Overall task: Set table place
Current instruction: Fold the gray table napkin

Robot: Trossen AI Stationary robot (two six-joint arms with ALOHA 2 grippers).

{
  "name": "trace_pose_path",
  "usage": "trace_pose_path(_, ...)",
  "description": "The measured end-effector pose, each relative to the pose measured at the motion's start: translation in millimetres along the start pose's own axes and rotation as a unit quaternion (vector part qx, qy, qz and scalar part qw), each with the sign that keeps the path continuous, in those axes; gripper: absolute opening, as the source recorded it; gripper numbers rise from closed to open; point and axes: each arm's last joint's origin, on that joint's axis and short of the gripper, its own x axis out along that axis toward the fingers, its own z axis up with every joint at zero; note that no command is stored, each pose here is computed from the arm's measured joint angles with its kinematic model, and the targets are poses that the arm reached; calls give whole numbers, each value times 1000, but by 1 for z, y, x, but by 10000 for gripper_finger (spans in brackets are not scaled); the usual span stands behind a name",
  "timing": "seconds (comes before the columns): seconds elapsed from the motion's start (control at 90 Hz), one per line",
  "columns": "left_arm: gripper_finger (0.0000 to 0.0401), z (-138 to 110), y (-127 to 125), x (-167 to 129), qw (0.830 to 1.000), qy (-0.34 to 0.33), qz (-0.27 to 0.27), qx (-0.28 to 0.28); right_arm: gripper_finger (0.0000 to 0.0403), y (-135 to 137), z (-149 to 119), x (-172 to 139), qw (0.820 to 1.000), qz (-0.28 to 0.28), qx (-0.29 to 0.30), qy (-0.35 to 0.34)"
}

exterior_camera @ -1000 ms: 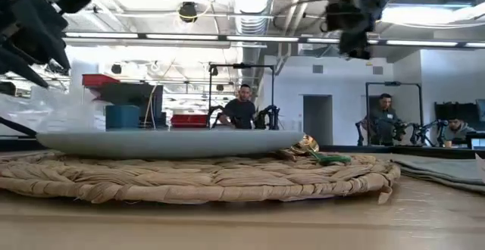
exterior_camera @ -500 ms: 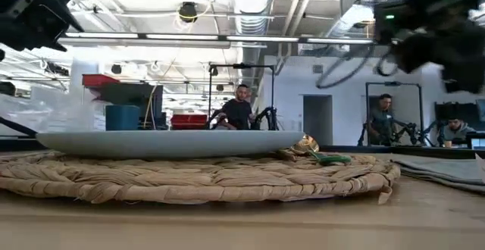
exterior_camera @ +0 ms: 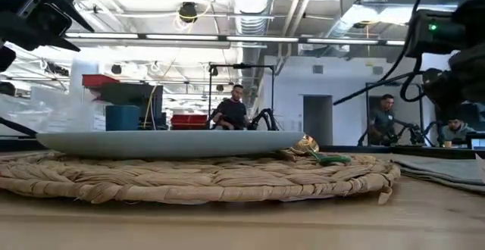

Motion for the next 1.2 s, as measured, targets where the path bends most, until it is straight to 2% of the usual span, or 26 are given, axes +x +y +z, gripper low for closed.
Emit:
trace_pose_path(0.156, 119, 0, 0, 0, 1000, 0, 0, 6, 156, 6, -10, 4, 999, -10, 34, 17)
trace_pose_path(0.333, 119, 0, 0, 0, 1000, -1, 0, 17, 153, 13, -21, 12, 997, -27, 72, -5)
trace_pose_path(0.511, 119, 0, 0, 0, 1000, -1, 0, 18, 149, 15, -45, 22, 987, -51, 151, 17)
trace_pose_path(0.811, 119, 2, 3, 0, 999, -7, 12, 49, 148, 16, -82, 29, 968, -74, 237, 32)
trace_pose_path(0.933, 119, 2, 3, 0, 999, -7, 11, 47, 147, 18, -84, 31, 965, -83, 244, 51)
trace_pose_path(1.2, 119, 2, 3, 0, 999, -7, 11, 46, 143, 39, -78, 51, 961, -48, 266, 54)
